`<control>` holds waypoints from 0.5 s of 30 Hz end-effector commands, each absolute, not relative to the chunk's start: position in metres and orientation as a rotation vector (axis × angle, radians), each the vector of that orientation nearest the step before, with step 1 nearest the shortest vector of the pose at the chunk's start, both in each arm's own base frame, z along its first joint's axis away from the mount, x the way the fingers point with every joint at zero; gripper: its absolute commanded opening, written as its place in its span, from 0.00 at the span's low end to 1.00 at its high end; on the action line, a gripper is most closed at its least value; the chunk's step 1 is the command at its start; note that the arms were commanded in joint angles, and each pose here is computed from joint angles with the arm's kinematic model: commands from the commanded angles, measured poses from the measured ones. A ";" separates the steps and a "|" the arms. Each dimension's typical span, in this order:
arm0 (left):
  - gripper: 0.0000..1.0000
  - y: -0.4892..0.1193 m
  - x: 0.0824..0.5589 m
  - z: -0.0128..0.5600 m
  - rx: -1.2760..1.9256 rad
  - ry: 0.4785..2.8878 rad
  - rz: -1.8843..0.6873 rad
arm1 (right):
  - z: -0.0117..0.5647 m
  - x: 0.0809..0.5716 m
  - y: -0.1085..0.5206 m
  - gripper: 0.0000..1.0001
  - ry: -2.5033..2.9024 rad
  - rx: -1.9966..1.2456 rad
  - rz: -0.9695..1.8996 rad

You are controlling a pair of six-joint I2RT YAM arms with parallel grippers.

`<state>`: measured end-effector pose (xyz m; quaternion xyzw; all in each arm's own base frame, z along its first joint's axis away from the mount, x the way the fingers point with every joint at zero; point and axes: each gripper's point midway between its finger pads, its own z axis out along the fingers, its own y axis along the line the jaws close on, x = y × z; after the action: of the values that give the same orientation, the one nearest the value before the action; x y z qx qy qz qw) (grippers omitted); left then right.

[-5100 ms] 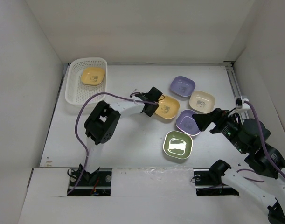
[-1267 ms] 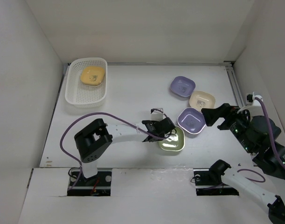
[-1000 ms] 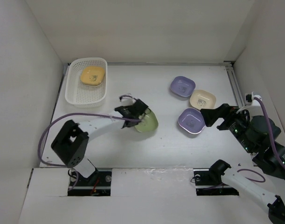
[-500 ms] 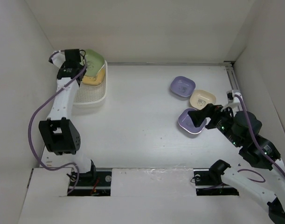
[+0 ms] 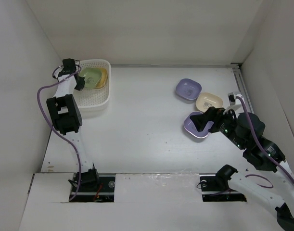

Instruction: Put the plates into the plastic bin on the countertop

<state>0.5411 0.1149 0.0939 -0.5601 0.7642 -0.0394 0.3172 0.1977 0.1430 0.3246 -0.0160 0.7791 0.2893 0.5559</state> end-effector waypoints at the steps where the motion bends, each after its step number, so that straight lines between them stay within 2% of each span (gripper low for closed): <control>1: 0.00 0.101 0.554 0.129 -1.448 1.937 -0.257 | 0.340 0.206 0.145 1.00 1.779 -0.032 0.684; 11: 0.01 0.080 0.564 0.139 -1.426 1.918 -0.339 | 0.336 0.207 0.145 1.00 1.788 -0.033 0.680; 12: 0.05 0.080 0.565 0.143 -1.440 1.909 -0.346 | 0.336 0.207 0.145 1.00 1.788 -0.033 0.680; 15: 0.27 0.074 0.568 0.140 -1.431 1.919 -0.350 | 0.336 0.208 0.144 1.00 1.787 -0.025 0.671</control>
<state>0.5586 0.0793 0.0968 -0.5586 0.7589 -0.1075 0.3170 0.2009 0.1451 0.3179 -0.0184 0.7862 0.2827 0.5492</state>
